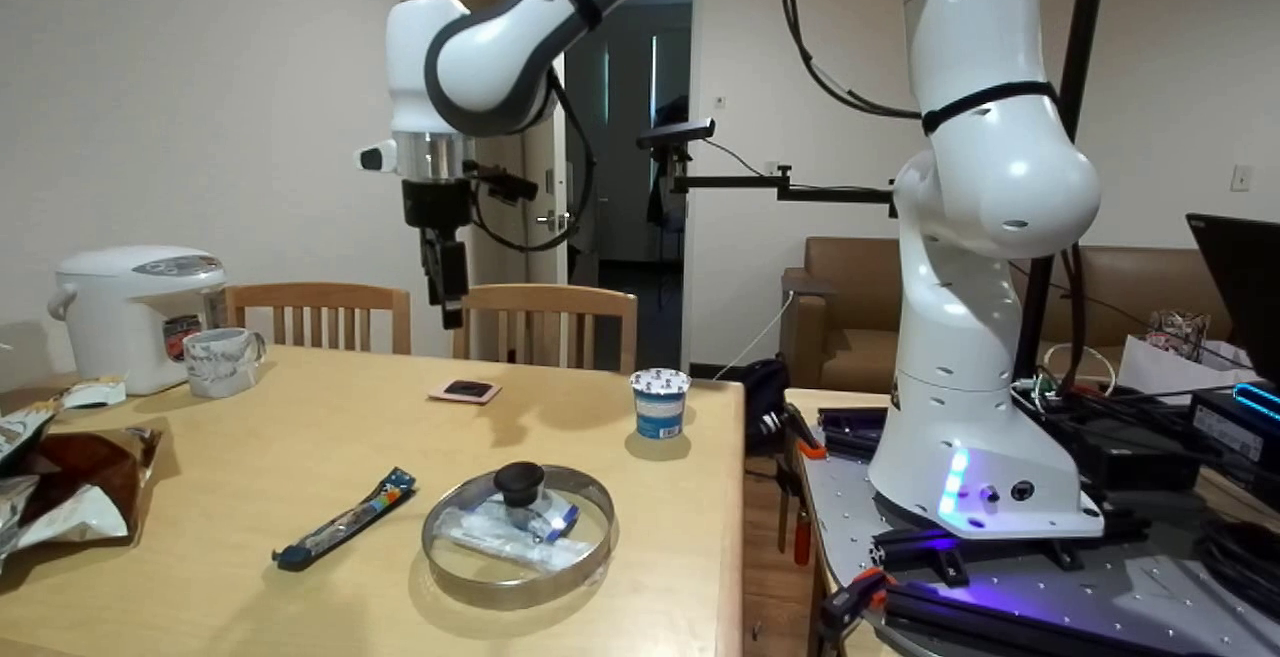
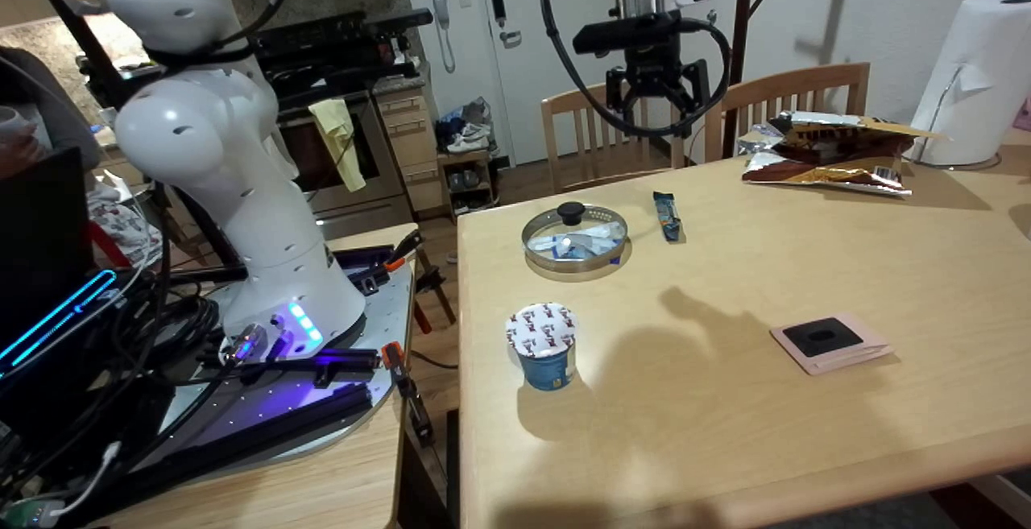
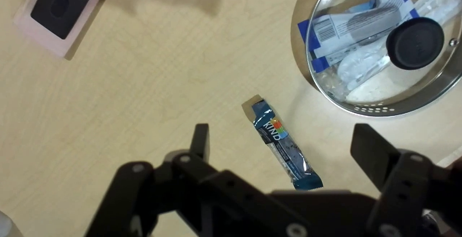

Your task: Place the blue and grey packet on top of the yoghurt

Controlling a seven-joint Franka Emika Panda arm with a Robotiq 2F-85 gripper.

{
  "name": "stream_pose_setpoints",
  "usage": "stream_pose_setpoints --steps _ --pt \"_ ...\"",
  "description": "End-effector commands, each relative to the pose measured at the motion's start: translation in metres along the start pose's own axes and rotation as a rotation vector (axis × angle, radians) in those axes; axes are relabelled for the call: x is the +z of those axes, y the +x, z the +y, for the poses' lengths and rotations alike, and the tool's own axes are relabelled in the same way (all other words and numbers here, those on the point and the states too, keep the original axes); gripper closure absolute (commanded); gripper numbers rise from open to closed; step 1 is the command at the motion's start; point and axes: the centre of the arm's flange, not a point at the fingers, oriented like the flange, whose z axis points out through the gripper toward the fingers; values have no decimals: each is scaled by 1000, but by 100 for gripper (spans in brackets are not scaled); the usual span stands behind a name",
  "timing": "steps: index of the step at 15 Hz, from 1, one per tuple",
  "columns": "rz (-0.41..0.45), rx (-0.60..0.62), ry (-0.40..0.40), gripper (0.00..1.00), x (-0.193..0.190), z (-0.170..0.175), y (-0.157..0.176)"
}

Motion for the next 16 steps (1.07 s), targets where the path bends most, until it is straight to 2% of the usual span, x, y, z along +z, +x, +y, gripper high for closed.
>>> stream_pose_setpoints --steps 1,6,10,16 --pt "12 -70 16 0 25 12 33" --pt "13 -224 28 0 45 8 78" --pt "-16 -331 42 0 76 10 103" --pt "-112 -455 85 0 130 -3 134"
